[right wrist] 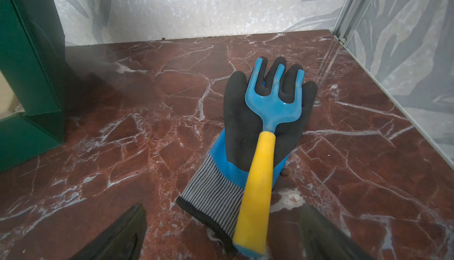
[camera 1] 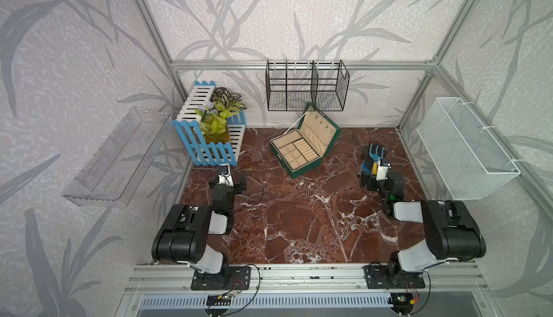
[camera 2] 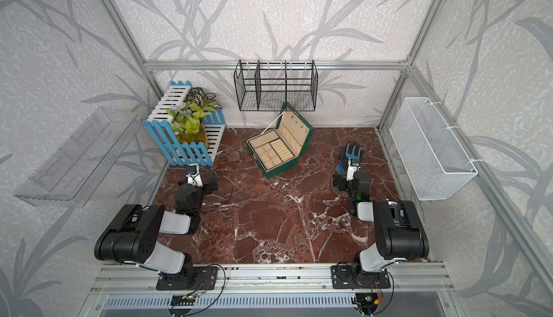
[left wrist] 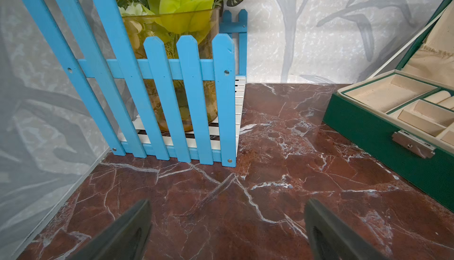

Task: Put jewelry chain into jewelry box
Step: Pick up the necklace from the center of the board.

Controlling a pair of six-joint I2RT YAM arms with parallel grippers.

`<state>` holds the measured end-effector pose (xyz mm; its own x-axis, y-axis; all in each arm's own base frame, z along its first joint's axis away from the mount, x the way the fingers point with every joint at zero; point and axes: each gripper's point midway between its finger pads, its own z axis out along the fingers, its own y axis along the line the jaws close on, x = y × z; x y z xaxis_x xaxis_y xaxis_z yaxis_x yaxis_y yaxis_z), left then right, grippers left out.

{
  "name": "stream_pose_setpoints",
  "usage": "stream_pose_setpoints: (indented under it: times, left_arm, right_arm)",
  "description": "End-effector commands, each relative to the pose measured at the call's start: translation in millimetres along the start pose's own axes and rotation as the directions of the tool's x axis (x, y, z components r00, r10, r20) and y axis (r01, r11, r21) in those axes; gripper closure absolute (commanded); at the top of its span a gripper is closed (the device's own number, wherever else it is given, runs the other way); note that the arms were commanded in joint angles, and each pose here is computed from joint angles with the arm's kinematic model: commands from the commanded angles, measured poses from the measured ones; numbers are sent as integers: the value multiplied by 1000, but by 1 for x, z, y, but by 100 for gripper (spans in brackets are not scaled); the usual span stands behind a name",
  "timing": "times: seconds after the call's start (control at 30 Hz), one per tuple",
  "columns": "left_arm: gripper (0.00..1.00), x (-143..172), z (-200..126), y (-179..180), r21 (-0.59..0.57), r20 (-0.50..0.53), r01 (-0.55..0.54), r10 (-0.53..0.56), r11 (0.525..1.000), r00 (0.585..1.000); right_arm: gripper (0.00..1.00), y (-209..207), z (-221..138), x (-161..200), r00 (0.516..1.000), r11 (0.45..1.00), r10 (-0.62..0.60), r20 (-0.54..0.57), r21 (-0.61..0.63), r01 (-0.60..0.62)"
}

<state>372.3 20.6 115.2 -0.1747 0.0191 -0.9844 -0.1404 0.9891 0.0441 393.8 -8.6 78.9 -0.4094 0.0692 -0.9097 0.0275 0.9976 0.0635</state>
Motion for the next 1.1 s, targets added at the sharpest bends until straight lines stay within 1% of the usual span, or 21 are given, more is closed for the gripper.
stream_pose_setpoints:
  times: [0.0, 0.33, 0.37, 0.43, 0.47, 0.5, 0.53, 0.57, 0.63, 0.7, 0.77, 0.83, 0.87, 0.9, 1.0, 1.07]
  left_arm:
    - [0, -13, 3, -1, 7, 39, 13, -13, 1000, 999]
    - [0, -14, 2, -1, 10, 41, 13, -14, 1000, 999]
    - [0, -17, 1, -1, 12, 54, 11, -11, 1000, 998]
    - [0, -29, -8, -5, 44, 85, 0, -3, 999, 996]
    - [0, -35, -13, -8, 66, 90, -13, 7, 998, 996]
    - [0, -43, -19, -12, 90, 85, -17, 9, 996, 996]
    - [0, -53, -26, -15, 112, 85, -15, 5, 994, 996]
    - [0, -60, -33, -21, 130, 83, -10, -1, 991, 997]
    - [0, -73, -52, -41, 200, 123, -18, -7, 980, 992]
    - [0, -89, -78, -74, 331, 163, -18, -38, 944, 986]
    - [0, -93, -99, -102, 435, 169, -29, -50, 900, 984]
    - [0, -90, -123, -131, 533, 169, -51, -47, 845, 985]
    - [0, -88, -132, -140, 566, 167, -59, -44, 823, 985]
    - [0, -86, -144, -151, 604, 165, -66, -44, 795, 985]
    - [0, -75, -176, -179, 703, 173, -105, -25, 703, 985]
    - [0, -69, -195, -196, 751, 193, -146, -2, 644, 981]
  right_arm:
    - [1, 0, 0, -10, 1000, 1000, -9, 25, 8, 9]
    - [1, -1, 0, -9, 1000, 1000, 0, 22, 4, 0]
    - [1, -4, -1, -13, 999, 1000, 10, 38, 21, -10]
    - [1, -6, -11, -35, 996, 999, 7, 86, 48, -12]
    - [1, -4, -20, -43, 998, 998, 9, 60, 56, -13]
    - [1, -4, -31, -62, 997, 997, 48, 55, 62, -52]
    - [1, -4, -44, -69, 995, 992, 103, 2, 71, -103]
    - [1, -2, -55, -72, 986, 985, 160, -53, 73, -156]
    - [1, 14, -78, -73, 963, 973, 232, -136, 39, -229]
    - [1, 40, -100, -58, 935, 967, 249, -251, 19, -253]
    - [5, 60, -119, -39, 905, 969, 243, -350, 50, -241]
    - [11, 77, -140, -11, 848, 968, 247, -468, 88, -233]
    - [14, 85, -152, 4, 814, 973, 228, -533, 101, -206]
    - [15, 87, -163, 19, 776, 971, 239, -584, 139, -194]
    - [18, 98, -196, 58, 669, 969, 243, -702, 213, -128]
    - [19, 104, -216, 78, 611, 972, 217, -761, 229, -60]
